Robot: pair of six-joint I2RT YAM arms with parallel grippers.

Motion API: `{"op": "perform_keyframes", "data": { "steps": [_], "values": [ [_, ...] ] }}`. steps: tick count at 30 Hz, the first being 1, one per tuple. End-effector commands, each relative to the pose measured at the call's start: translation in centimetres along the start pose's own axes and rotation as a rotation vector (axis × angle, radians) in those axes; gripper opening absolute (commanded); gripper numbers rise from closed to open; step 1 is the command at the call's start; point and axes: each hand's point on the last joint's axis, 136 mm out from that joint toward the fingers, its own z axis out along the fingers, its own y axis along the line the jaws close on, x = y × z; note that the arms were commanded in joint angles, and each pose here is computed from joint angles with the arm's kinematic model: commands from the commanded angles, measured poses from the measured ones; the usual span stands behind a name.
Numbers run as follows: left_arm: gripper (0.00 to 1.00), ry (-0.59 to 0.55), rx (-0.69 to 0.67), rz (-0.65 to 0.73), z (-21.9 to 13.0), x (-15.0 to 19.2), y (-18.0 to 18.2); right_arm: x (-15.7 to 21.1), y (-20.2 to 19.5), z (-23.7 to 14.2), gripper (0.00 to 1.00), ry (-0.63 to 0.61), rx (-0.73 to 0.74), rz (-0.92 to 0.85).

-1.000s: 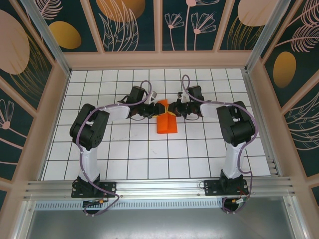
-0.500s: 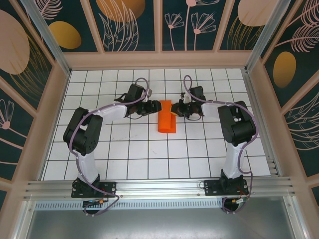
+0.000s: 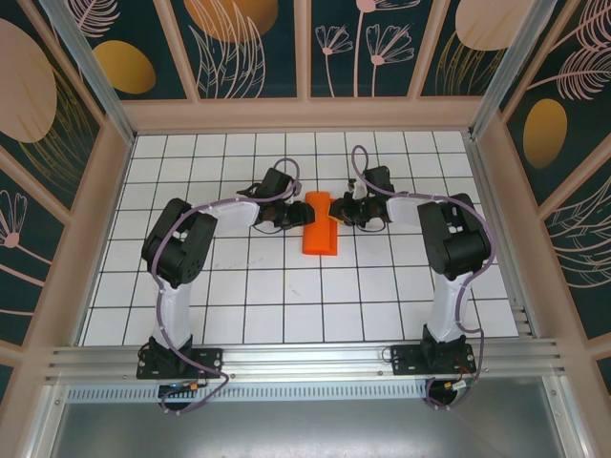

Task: Fold a paper plane with a square sheet of paper (fold left side to right side)
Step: First fold in half a square sheet of paper at the center of the table.

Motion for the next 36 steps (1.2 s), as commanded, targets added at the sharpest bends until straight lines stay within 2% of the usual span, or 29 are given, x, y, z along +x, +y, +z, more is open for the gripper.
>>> {"op": "perform_keyframes", "data": {
  "steps": [1,7,13,22,36],
  "values": [
    [0.44,0.011,-0.047,-0.002,0.5,0.1,0.7,-0.7,0.6,-1.8,0.23,-0.038,0.017,-0.034],
    [0.46,0.024,-0.051,0.001,1.1,0.4,0.7,-1.3,-0.3,-4.2,0.41,-0.099,0.076,-0.042],
    [0.48,0.036,-0.060,0.012,1.5,0.5,0.6,-1.0,-2.3,-6.2,0.47,-0.123,0.153,-0.041],
    [0.51,0.079,-0.086,0.064,2.3,1.1,0.2,0.1,-4.9,-6.2,0.49,-0.096,0.202,0.008],
    [0.55,0.143,-0.124,0.153,3.6,2.0,-0.7,0.6,-5.7,-6.1,0.49,-0.090,0.213,0.023]
  ]
}}
